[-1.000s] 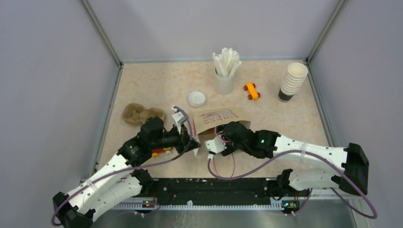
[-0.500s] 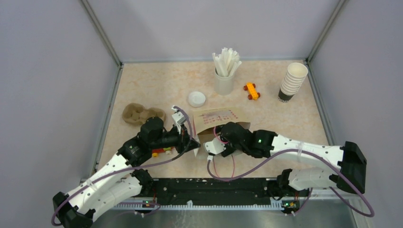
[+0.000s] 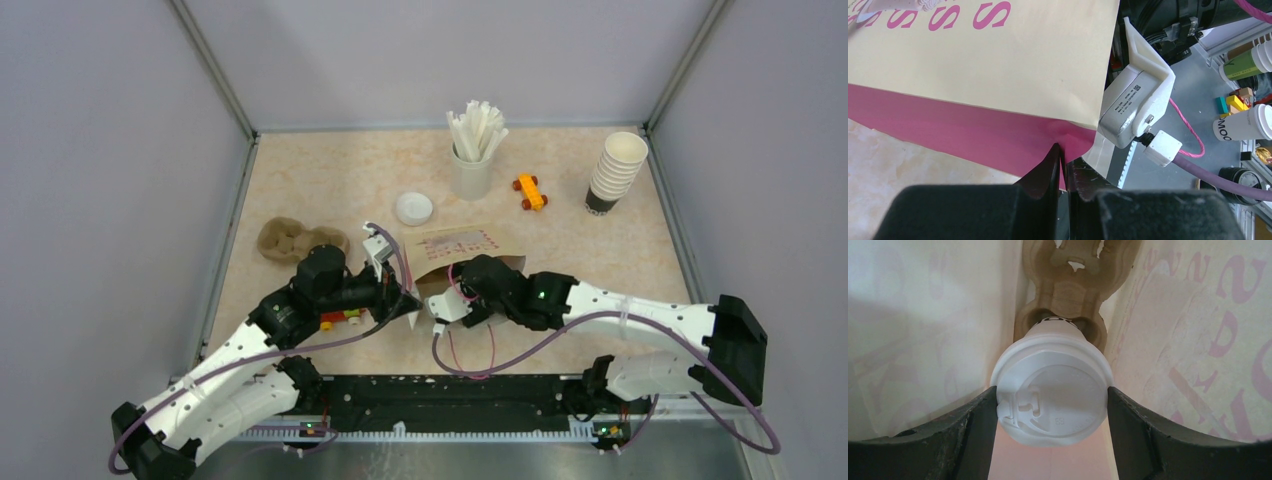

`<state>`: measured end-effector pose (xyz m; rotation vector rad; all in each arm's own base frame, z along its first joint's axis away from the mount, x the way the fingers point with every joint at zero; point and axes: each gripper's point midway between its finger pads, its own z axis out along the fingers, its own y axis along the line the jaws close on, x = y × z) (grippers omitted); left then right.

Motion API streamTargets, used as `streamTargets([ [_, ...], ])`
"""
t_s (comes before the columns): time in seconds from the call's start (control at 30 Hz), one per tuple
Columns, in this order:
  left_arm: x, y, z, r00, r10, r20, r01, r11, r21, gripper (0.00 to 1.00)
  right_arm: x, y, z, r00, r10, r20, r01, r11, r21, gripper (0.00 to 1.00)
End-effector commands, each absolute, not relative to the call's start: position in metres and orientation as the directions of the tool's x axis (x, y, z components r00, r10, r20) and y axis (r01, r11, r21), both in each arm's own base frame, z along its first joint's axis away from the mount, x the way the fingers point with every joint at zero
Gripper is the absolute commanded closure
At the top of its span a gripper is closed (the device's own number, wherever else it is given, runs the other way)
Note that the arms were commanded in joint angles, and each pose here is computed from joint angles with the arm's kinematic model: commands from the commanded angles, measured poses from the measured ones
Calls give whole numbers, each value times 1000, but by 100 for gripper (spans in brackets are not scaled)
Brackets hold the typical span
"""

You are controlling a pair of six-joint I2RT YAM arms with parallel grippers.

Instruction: Pack the takeout coffee

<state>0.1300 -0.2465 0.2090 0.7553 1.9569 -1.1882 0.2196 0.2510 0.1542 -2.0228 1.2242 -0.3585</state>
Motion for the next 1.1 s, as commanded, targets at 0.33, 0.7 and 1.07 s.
streamTargets([
  [0.33, 133, -254, 237, -524, 74, -849, 809, 357, -468, 88, 227, 256, 153, 486, -857, -170, -653, -227, -722, 49],
  [0.7, 137, -257, 239, -518, 87, -851, 813, 359, -458, 88, 236, 254, 146, 462, -861, -212, -677, -188, -712, 50],
  [1.07, 142, -258, 238, -525, 75, -848, 803, 376, -463, 87, 234, 248, 131, 466, -855, -227, -690, -191, -698, 50],
])
